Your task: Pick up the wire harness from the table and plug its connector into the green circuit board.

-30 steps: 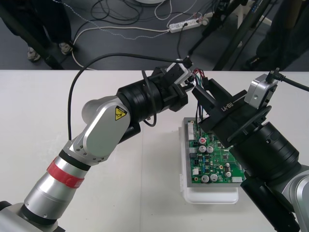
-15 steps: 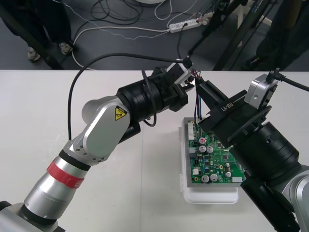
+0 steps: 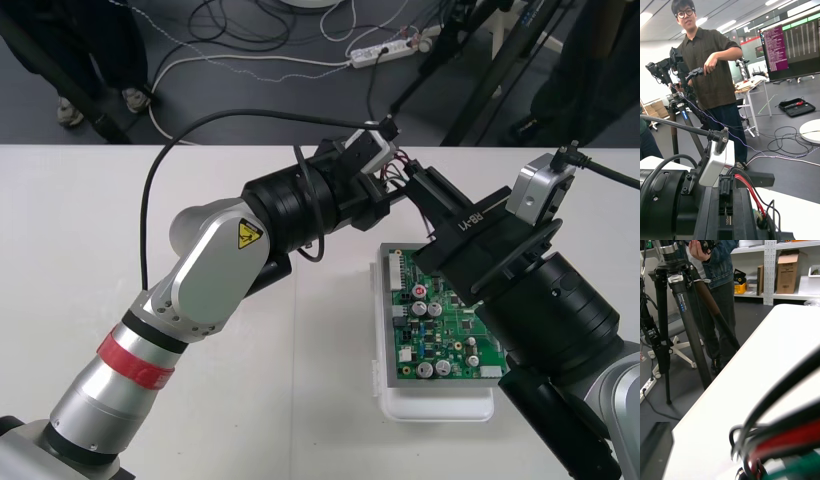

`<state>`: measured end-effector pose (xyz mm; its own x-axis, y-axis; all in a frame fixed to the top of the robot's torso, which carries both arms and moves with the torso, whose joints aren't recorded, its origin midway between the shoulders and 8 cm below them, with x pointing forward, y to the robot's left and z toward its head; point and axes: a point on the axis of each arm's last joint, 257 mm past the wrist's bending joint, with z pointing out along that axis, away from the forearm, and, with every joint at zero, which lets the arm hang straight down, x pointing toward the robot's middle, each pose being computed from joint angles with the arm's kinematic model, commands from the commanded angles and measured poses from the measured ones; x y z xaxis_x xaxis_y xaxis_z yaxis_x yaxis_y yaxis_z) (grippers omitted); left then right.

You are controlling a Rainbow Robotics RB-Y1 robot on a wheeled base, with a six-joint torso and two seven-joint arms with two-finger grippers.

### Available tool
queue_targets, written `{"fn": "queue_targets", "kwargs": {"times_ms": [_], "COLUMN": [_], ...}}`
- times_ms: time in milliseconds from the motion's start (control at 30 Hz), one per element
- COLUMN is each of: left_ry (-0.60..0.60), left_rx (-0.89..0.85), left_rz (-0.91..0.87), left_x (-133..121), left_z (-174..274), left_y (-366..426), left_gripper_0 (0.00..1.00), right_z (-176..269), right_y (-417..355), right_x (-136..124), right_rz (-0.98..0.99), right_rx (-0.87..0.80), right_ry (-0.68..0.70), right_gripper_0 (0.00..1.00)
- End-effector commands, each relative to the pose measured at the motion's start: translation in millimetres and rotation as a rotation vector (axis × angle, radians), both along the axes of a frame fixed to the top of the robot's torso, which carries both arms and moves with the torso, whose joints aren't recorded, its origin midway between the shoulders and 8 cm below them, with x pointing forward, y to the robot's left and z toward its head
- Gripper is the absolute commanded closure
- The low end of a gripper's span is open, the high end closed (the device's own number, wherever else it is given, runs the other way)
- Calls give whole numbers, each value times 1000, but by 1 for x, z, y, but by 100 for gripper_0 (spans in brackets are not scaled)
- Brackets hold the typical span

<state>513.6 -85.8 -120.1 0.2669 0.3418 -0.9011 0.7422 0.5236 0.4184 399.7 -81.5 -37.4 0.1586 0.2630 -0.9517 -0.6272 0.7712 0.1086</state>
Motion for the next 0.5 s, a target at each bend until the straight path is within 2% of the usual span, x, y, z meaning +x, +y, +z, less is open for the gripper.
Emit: {"fn": "queue_targets", "kwargs": {"times_ms": [33,500], "left_ry": [-53,-71], "left_rx": [-98,-108], "left_rz": [-26,-6], "left_x": [-8,0], "left_z": [50,63], "left_y": [-18,6], "left_gripper_0": [0,0], "right_z": [14,13], "right_y": [10,10], "right_x": [-11,-11], "right_rz": [43,48], "right_rx": [29,22], "right_ry": [-7,-5], "right_gripper_0": [100,100]}}
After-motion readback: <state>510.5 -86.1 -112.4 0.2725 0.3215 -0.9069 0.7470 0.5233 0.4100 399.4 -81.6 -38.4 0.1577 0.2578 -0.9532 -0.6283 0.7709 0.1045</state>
